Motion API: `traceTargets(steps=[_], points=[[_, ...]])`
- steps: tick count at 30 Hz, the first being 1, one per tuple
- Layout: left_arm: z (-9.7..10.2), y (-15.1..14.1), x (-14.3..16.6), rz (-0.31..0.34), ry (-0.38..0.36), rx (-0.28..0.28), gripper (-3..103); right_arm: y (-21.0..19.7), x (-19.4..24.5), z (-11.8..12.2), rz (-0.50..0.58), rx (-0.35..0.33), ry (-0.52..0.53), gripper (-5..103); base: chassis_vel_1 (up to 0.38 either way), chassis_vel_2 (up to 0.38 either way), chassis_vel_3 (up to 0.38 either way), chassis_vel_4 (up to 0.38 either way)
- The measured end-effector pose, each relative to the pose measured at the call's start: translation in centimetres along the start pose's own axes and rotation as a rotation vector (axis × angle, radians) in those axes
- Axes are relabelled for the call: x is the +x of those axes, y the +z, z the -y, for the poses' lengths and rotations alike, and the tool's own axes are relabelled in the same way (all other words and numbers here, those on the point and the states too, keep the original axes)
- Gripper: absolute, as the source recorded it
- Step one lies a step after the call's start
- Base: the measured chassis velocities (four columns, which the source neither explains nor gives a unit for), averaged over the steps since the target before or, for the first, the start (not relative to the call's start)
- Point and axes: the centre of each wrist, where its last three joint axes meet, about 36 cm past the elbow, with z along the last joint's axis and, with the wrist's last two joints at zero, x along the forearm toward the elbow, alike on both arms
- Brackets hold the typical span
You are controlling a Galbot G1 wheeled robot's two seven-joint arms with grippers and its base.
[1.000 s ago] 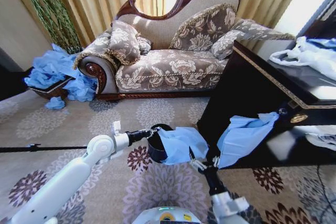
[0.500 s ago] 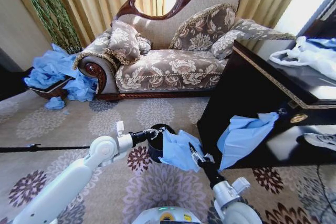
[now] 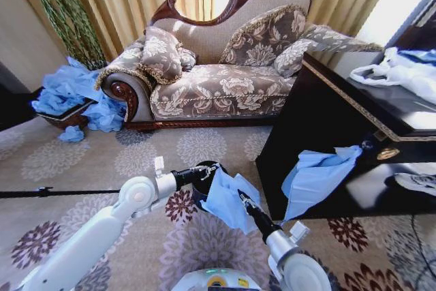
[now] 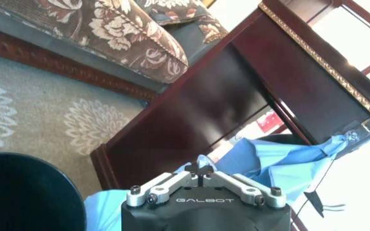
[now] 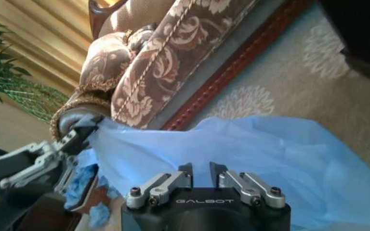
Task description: Place a garbage bag over the trash bin.
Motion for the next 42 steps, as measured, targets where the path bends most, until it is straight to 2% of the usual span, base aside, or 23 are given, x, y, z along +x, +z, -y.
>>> traceTargets(steps=[1,4,7,17,24,25,26,29,34,40,42], points=[[0.0,0.0,0.0,0.0,0.0,0.0,0,0.0,0.0,0.0,0.0,0.0,0.0,18,0.0,0.0,0.0,0.0],[0.6,0.0,-0.1,0.005,0.015,0.005,0,0.7,-1.2,0.6,-0.017,-0.007,0.005,5,0.0,0.0,0.0,0.0],[1.1,0.0,0.0,0.006,0.03,0.003,0,1.0,-2.5,1.2,-0.022,-0.006,0.012,1,0.0,0.0,0.0,0.0],[2.7,-0.8,-0.4,0.022,0.077,0.02,0,2.4,-5.5,2.3,-0.041,-0.009,0.039,0,0.0,0.0,0.0,0.0],[3.9,-1.5,-0.4,0.031,0.109,0.019,0,2.9,-6.6,3.3,-0.017,0.062,0.049,0,0.0,0.0,0.0,0.0],[4.4,-1.8,-0.3,0.036,0.12,0.016,0,2.8,-6.7,3.5,-0.006,0.08,0.047,0,0.0,0.0,0.0,0.0],[6.1,-2.6,0.2,0.05,0.154,-0.003,0,1.9,-6.8,3.6,0.015,0.122,0.035,0,0.0,0.0,0.0,0.0],[7.3,-3.1,0.8,0.065,0.169,-0.031,0,1.1,-7.3,2.5,0.034,0.147,0.002,0,0.0,0.0,0.0,0.0],[7.8,-4.0,1.6,0.095,0.16,-0.066,0,0.2,-9.0,0.1,0.052,0.172,-0.046,0,0.0,0.0,0.0,0.0],[6.5,-5.1,1.9,0.141,0.124,-0.064,0,-1.0,-12.1,-1.6,0.056,0.219,-0.101,0,0.0,0.0,0.0,0.0],[5.1,-5.4,1.7,0.17,0.097,-0.039,0,-1.1,-13.6,-1.9,0.043,0.242,-0.114,0,0.0,0.0,0.0,0.0]])
